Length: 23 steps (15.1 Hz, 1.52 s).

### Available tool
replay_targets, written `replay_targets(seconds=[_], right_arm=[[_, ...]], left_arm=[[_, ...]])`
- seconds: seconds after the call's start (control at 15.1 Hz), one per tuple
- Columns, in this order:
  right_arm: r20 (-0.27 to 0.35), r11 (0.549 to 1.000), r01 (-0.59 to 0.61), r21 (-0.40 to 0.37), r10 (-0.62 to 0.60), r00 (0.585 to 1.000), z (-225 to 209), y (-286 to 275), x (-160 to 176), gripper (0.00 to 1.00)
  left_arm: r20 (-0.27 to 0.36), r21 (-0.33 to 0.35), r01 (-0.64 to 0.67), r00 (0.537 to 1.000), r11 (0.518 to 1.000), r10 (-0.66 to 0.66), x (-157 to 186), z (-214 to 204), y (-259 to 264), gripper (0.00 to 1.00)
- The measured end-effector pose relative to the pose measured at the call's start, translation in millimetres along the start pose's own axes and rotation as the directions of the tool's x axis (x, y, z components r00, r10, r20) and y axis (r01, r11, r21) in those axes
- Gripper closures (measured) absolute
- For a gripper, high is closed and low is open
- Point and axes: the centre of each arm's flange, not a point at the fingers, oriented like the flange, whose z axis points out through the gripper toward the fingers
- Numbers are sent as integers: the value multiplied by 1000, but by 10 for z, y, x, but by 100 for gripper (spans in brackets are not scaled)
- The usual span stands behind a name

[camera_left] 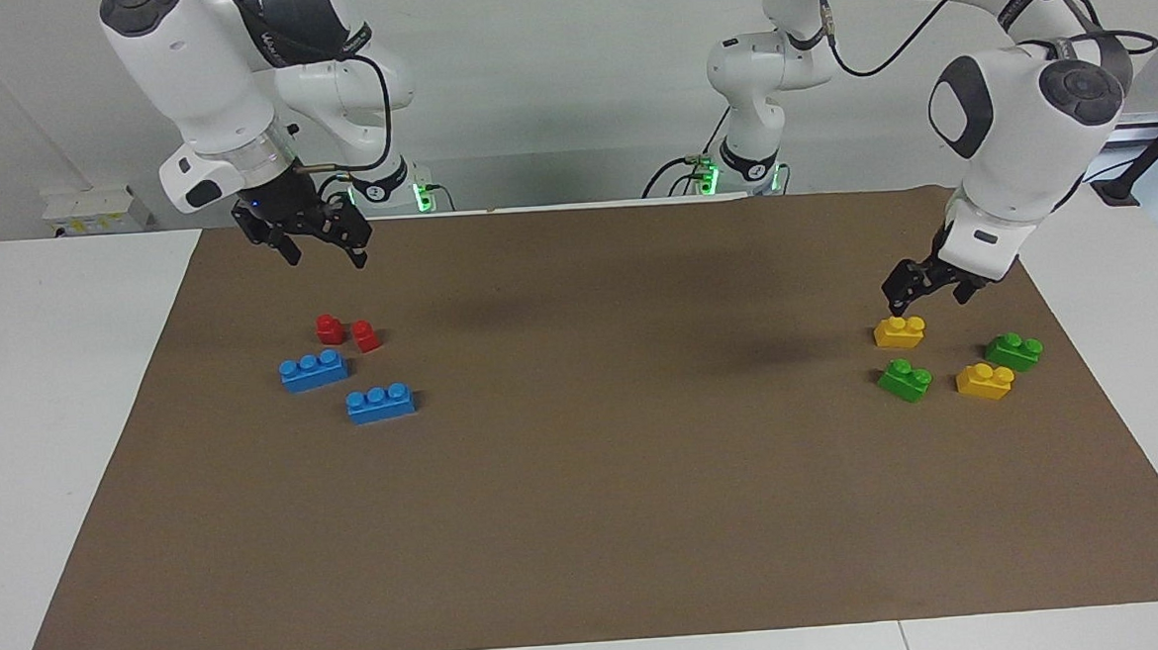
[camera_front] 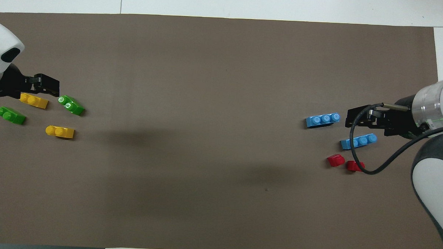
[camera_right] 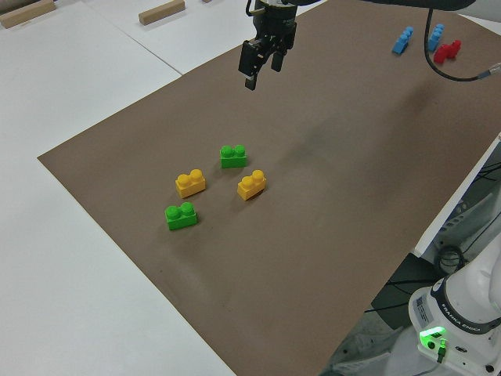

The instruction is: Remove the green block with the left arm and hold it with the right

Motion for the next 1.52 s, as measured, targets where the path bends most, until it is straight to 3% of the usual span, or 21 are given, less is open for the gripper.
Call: replay_targets(seconds=[0.4,0.79,1.26,1.52], right_arm=[[36,991,136,-5,-136,990,-63,-9,-55,0],[51,993,114,-10,-114,992,-89,98,-45,0],[34,992,93,-91,-90,995,-88,316,54,0],[22,993,61,-99,-59,998,-102,472,117,0]], left_arm=[[-26,-24,-5,1000,1000,5,-322,-489,-2,0],[-17,-52,-12,1000,999,11,-455,-633,21,0],[-9,-60,-16,1000,998,16,-500,-668,35,0],[-11,-60,-20,1000,998,20,-513,-685,56,0]])
